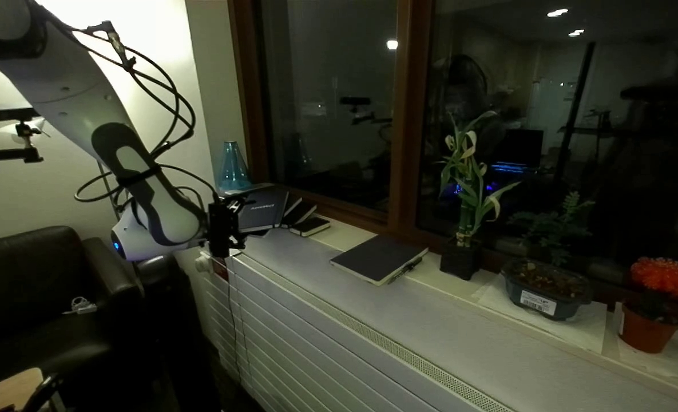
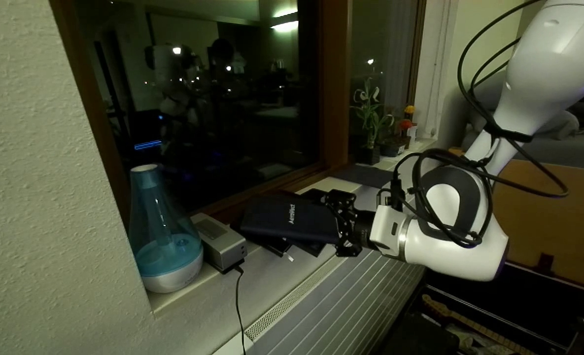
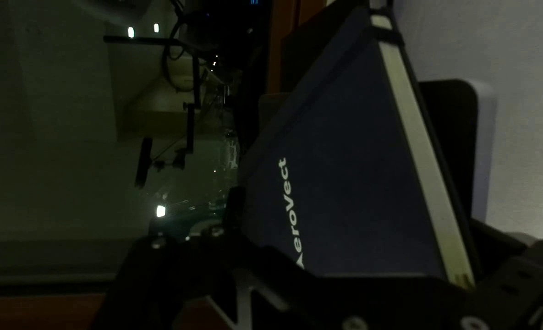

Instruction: Put the second book from the right on top of the books on the left.

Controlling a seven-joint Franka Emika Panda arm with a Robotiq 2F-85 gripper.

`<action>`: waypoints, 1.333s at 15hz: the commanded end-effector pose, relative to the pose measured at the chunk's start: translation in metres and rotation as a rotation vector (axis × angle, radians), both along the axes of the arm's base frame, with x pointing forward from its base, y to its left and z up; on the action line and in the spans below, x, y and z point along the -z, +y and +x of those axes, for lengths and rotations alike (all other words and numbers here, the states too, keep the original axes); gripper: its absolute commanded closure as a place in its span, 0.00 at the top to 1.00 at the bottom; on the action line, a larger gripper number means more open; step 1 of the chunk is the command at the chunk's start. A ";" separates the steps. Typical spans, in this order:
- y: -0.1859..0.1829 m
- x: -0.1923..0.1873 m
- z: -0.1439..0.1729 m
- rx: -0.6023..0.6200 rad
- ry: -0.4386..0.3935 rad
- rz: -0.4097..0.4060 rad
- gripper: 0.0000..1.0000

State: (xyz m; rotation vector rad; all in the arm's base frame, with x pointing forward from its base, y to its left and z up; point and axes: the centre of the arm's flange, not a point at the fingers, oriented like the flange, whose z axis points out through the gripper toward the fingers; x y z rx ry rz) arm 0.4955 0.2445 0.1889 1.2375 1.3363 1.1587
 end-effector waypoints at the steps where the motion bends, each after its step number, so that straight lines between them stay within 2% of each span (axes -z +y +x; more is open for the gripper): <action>1: 0.000 -0.005 0.017 0.040 0.099 0.044 0.65; 8: 0.000 -0.036 0.042 0.132 0.270 0.184 0.19; 11: 0.004 -0.053 0.049 0.173 0.294 0.225 0.04; 12: 0.005 -0.057 0.049 0.181 0.304 0.237 0.03; 13: 0.006 -0.060 0.049 0.187 0.311 0.246 0.06; 14: 0.007 -0.062 0.049 0.191 0.310 0.249 0.04; 15: 0.007 -0.063 0.048 0.200 0.296 0.249 0.14; 16: 0.007 -0.063 0.047 0.207 0.285 0.243 0.44; 18: 0.003 -0.061 0.045 0.216 0.249 0.220 0.50; 20: -0.003 -0.060 0.045 0.230 0.225 0.206 0.62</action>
